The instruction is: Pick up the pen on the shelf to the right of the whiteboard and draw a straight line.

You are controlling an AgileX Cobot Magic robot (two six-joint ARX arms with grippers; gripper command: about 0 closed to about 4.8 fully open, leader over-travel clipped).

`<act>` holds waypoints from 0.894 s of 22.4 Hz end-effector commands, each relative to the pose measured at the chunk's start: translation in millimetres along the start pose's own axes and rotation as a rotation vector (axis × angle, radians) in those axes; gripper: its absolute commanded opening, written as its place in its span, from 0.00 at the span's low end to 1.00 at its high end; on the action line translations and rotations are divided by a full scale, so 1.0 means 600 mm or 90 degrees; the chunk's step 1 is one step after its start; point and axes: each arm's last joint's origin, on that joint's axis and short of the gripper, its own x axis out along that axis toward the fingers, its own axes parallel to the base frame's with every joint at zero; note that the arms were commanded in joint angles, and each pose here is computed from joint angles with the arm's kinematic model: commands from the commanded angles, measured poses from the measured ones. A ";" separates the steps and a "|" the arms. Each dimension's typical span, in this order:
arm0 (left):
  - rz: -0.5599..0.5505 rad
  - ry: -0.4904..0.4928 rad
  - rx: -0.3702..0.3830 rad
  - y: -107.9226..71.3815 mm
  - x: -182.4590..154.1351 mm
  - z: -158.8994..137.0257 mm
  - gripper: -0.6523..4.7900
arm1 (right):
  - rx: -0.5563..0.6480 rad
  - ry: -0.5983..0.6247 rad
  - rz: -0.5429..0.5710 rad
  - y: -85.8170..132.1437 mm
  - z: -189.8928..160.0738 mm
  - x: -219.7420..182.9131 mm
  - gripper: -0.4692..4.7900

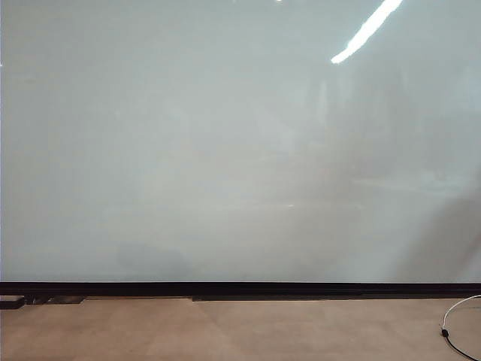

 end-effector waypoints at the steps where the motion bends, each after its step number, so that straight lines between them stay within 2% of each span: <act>1: -0.001 -0.006 0.001 0.000 0.000 0.003 0.11 | -0.094 0.009 -0.011 -0.002 -0.018 0.011 0.87; 6: -0.001 -0.006 0.001 0.000 0.000 0.003 0.11 | -0.143 0.025 -0.019 -0.015 -0.037 0.035 0.94; 14: -0.001 -0.006 0.001 0.000 0.000 0.003 0.11 | -0.239 0.004 0.011 -0.012 -0.025 0.082 0.94; 20: -0.001 -0.006 0.001 0.000 0.000 0.003 0.11 | -0.246 0.000 0.011 -0.024 -0.031 0.110 0.93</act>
